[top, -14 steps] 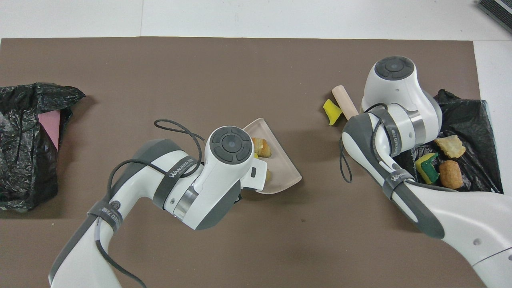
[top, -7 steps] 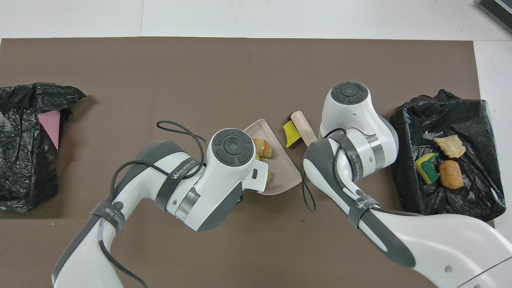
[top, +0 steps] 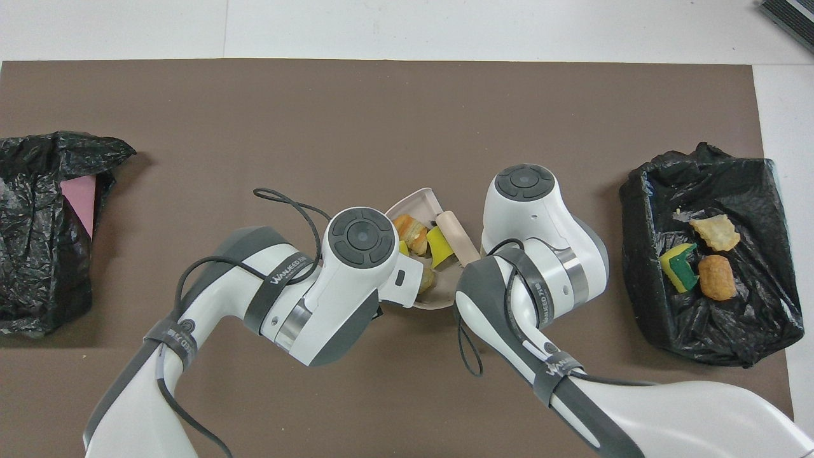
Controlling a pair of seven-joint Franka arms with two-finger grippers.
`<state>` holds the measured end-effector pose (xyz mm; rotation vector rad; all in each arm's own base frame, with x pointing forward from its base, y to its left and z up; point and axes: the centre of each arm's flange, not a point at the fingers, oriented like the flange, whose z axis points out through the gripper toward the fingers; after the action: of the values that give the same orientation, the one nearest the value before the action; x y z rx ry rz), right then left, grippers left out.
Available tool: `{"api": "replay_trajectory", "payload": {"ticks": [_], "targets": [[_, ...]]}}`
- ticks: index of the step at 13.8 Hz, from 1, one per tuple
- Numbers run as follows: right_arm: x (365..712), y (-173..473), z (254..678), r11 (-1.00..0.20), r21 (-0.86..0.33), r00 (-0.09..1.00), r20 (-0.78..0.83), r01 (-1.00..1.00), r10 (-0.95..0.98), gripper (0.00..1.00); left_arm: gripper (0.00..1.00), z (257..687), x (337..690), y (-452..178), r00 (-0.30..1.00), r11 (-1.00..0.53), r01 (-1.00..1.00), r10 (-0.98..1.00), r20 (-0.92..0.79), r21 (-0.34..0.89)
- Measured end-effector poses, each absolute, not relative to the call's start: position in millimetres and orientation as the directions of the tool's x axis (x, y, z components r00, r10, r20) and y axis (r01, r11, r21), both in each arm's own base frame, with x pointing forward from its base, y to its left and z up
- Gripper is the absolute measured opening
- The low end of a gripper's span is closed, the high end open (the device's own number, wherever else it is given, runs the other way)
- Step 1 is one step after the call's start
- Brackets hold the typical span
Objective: Sweep and dump trash in bin
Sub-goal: 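Carry the filled dustpan over the nearer bag with the left gripper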
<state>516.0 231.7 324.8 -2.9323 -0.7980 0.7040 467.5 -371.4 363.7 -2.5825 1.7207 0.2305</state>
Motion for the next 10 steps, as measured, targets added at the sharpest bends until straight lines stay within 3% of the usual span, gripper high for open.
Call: {"api": "replay_trajectory", "payload": {"ticks": [6, 10], "targets": [[517, 201, 384, -0.894, -0.111, 0.810, -0.388, 0.434, 0.441, 0.26, 0.31, 363, 496, -332, 0.342, -0.352, -0.932, -0.933, -0.117, 0.085], [510, 215, 388, -0.958, -0.034, 0.875, -0.399, 0.285, 0.275, 0.26, 0.31, 368, 524, -290, 0.293, -0.301, -0.948, -0.953, -0.081, 0.106]]}}
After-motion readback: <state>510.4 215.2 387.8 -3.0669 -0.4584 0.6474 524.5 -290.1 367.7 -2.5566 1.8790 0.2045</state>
